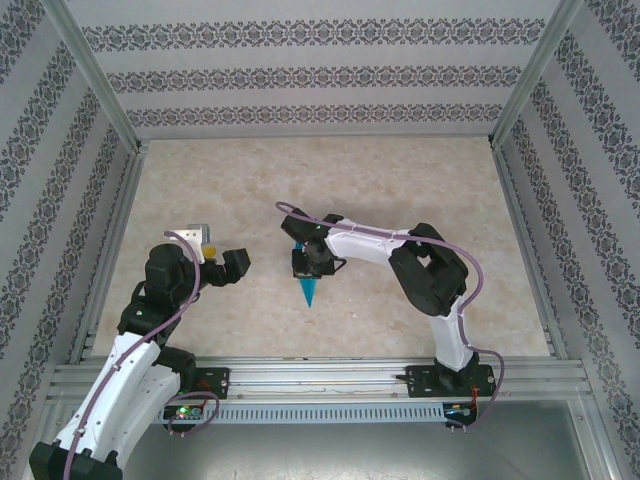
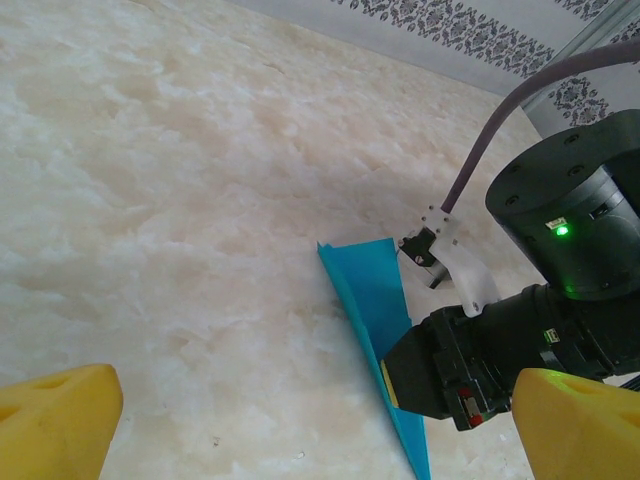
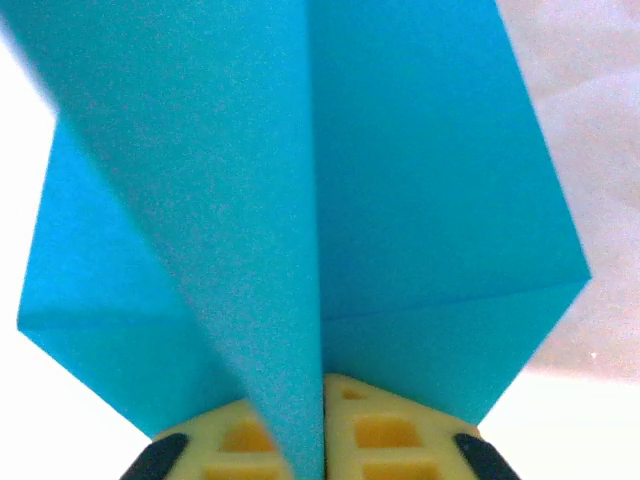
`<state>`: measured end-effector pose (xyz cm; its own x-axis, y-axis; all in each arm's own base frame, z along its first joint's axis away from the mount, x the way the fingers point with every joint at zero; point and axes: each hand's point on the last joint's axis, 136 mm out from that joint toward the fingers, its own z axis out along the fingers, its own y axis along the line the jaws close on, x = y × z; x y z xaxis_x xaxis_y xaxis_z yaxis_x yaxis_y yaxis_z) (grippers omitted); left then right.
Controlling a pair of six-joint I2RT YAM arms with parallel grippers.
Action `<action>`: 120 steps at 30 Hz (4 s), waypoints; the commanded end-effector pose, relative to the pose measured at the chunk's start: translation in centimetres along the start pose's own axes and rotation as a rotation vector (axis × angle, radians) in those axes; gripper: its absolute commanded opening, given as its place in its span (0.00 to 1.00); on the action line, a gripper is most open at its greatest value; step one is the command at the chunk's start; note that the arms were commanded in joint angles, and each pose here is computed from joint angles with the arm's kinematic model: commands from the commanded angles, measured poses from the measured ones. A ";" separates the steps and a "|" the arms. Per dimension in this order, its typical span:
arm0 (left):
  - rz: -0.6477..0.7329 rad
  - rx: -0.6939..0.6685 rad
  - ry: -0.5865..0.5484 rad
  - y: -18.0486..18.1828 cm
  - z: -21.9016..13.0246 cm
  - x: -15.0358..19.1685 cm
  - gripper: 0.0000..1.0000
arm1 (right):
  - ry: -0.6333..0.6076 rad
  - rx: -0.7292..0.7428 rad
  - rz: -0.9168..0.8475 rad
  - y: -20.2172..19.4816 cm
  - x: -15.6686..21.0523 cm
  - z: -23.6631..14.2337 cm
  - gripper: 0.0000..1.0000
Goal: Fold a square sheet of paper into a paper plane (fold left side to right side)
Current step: Move the paper plane to the center of the table.
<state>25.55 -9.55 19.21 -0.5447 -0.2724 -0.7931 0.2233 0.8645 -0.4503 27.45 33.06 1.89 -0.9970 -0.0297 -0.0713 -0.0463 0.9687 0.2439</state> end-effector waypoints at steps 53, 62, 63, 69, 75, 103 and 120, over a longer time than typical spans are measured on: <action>0.572 0.444 0.058 -6.9 -1.2 2.1 1.00 | -0.005 0.193 0.028 -5.3 -16.0 -0.2 0.03; 0.567 0.444 0.068 -6.9 -1.3 2.3 1.00 | 0.014 0.201 0.024 -5.2 -15.5 0.9 0.08; 0.564 0.445 0.069 -6.9 -1.3 2.3 1.00 | 0.015 0.198 0.025 -5.2 -15.5 1.0 0.11; 0.553 0.448 0.078 -7.0 -1.4 2.4 1.00 | 0.017 0.197 0.029 -5.1 -15.3 1.5 0.20; 0.559 0.444 0.081 -6.9 -1.4 2.4 1.00 | 0.006 0.217 0.034 -5.4 -15.3 1.4 0.35; 0.543 0.422 0.099 -6.7 -1.3 2.2 1.00 | -0.120 0.185 0.046 -4.2 -16.0 -4.2 0.42; 0.479 0.356 0.048 -5.8 -1.0 1.6 1.00 | -0.265 0.146 -0.075 -2.4 -14.2 -10.3 0.67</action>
<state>22.23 -14.84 20.67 -0.3560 0.1761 -0.9177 0.7288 0.6671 -0.1547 41.00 28.42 8.11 -0.9737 -0.0440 -0.2237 -0.0594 0.9963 0.0627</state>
